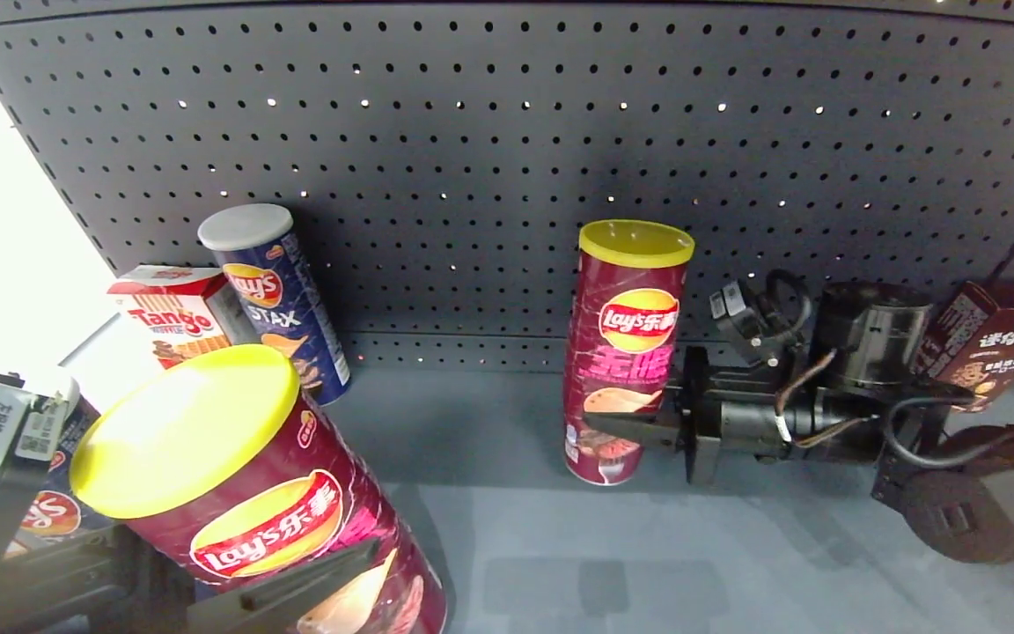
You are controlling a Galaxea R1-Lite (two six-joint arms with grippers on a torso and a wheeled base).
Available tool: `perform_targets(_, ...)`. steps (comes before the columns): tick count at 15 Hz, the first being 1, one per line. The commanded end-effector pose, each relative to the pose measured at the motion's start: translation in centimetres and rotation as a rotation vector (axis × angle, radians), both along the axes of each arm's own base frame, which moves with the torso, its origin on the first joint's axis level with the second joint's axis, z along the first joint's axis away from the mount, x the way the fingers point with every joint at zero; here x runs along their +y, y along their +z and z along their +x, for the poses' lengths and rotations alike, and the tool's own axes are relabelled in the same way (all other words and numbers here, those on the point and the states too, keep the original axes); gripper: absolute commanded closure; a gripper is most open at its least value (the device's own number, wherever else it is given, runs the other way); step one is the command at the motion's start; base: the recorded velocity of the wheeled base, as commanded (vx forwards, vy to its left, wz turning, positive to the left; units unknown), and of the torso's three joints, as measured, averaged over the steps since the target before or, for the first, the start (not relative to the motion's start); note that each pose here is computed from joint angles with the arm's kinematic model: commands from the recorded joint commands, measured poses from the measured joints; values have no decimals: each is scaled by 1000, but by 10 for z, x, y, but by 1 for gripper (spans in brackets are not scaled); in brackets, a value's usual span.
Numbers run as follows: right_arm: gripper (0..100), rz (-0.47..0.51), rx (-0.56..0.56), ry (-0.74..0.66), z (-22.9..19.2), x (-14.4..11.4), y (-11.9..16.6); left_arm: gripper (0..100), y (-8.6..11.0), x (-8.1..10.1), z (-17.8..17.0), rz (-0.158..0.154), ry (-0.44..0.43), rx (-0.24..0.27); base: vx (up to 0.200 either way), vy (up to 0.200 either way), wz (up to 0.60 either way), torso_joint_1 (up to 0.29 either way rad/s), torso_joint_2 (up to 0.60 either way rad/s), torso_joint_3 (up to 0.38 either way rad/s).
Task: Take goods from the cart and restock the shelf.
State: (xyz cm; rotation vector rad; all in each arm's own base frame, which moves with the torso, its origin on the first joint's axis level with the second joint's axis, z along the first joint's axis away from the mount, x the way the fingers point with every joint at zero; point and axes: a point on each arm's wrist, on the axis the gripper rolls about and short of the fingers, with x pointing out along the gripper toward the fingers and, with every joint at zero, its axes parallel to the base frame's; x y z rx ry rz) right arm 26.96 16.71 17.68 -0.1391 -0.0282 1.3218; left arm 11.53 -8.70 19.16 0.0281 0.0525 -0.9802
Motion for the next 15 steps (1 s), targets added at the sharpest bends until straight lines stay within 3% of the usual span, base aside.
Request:
perform_targets(1,100,8,-24,-5,-54,-12,11,100,1,0,0,-2,0,-4,0,0,0,0,0,0)
perform_targets(4,100,-7,-7,-10,-79,-25,-11,100,1,0,0,-1,3,-4,0,0,0,0,0,0)
perform_targets(8,100,-30,13,-12,-99,-21,-32,100,1,0,0,-1,6,-4,0,0,0,0,0,0)
perform_targets(15,100,-59,44,-24,-91,-15,-44,100,2,0,0,-3,6,-6,0,0,0,0,0,0)
